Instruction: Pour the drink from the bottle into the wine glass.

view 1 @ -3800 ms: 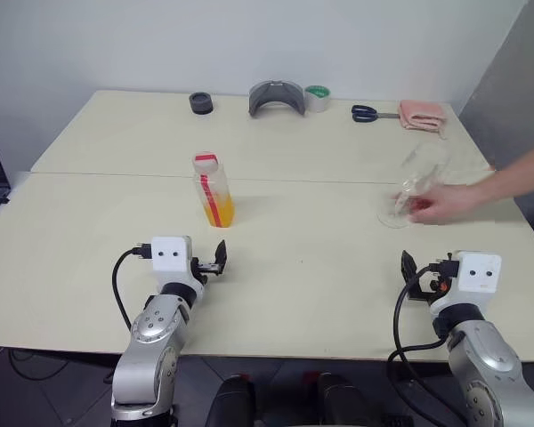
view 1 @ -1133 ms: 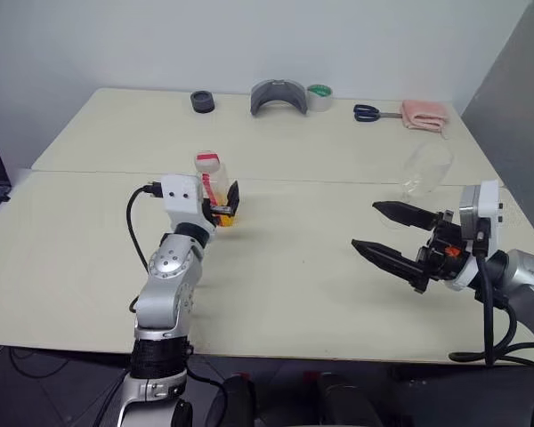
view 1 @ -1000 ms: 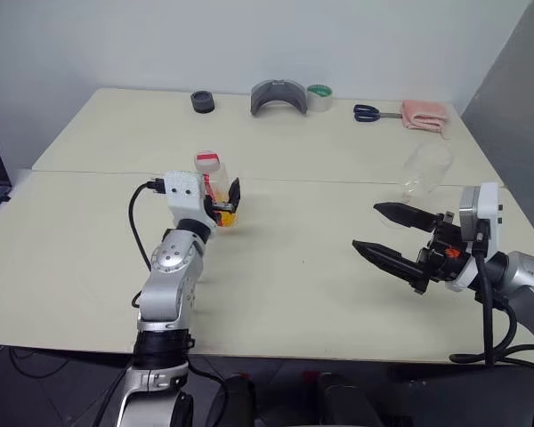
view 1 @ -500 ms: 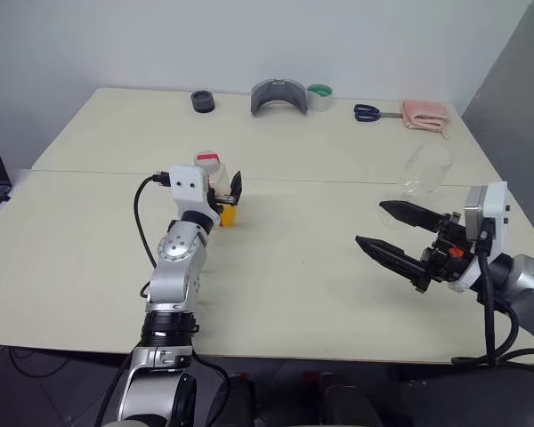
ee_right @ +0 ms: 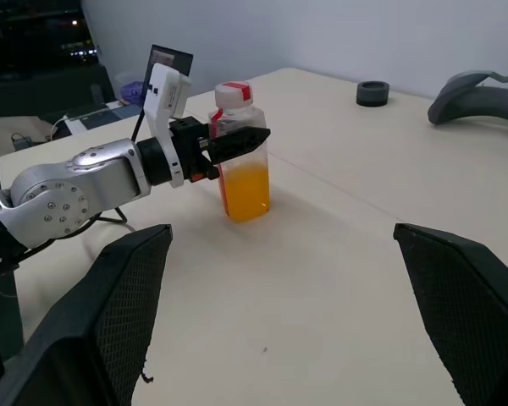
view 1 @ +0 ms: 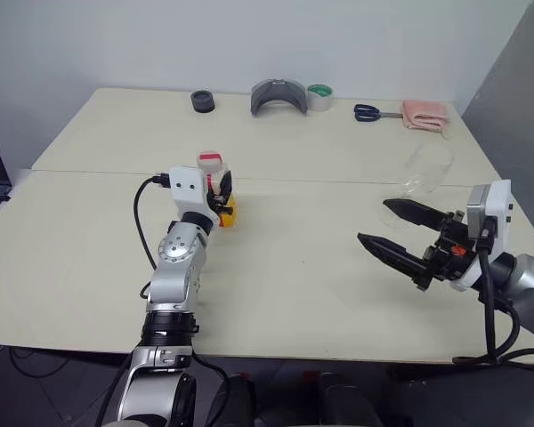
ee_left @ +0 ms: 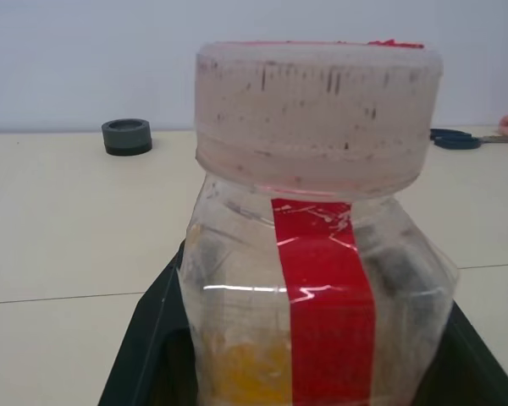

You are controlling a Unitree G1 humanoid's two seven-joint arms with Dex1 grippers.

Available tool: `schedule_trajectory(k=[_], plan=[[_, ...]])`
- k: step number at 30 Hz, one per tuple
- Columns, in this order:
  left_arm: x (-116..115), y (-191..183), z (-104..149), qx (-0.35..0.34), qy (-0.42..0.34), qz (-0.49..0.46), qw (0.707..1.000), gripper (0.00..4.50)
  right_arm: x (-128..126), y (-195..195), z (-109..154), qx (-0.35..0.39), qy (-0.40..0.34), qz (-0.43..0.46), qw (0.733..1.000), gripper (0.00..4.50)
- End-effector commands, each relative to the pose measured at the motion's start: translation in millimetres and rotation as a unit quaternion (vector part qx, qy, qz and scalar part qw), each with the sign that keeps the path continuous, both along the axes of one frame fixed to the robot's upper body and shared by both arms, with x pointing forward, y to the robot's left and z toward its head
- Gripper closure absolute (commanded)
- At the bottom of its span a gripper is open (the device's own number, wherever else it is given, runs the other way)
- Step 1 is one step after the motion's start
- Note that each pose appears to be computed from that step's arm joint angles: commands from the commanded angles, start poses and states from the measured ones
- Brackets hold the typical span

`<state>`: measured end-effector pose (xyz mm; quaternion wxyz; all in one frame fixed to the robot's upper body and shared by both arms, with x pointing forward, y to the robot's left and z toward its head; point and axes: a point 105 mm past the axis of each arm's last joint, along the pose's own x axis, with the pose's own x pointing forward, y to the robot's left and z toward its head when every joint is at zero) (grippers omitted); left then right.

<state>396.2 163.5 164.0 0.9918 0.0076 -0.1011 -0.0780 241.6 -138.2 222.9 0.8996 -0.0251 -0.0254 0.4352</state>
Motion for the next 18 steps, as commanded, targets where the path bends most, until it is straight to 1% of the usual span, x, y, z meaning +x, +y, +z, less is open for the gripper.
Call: schedule_trajectory(k=[1, 4, 6, 10, 14, 16, 18], plan=[[-3, -1, 17, 0.003, -0.036, -0.005, 0.999, 2.73, -2, 2, 10, 0.001, -0.026, 0.008, 1.000, 0.00], [-4, -5, 16, 0.009, -0.028, -0.016, 0.999, 2.73, -1, 4, 9, -0.003, -0.027, 0.008, 1.000, 0.00], [-6, -15, 18, 0.009, -0.023, -0.044, 0.999, 2.73, 5, 5, 11, -0.011, -0.034, -0.005, 0.999, 0.00], [-16, -54, 27, 0.032, -0.019, -0.154, 0.987, 2.73, 25, 16, 22, 0.001, -0.038, -0.019, 0.999, 0.00], [-32, -92, 34, 0.044, -0.014, -0.283, 0.958, 2.73, 42, 32, 33, 0.017, -0.045, -0.020, 0.999, 0.00], [-43, -108, 38, 0.056, -0.013, -0.352, 0.934, 2.73, 46, 42, 39, 0.036, -0.047, -0.012, 0.998, 0.00], [-51, -119, 40, 0.070, -0.014, -0.401, 0.913, 2.73, 48, 48, 43, 0.048, -0.046, -0.008, 0.998, 0.00]])
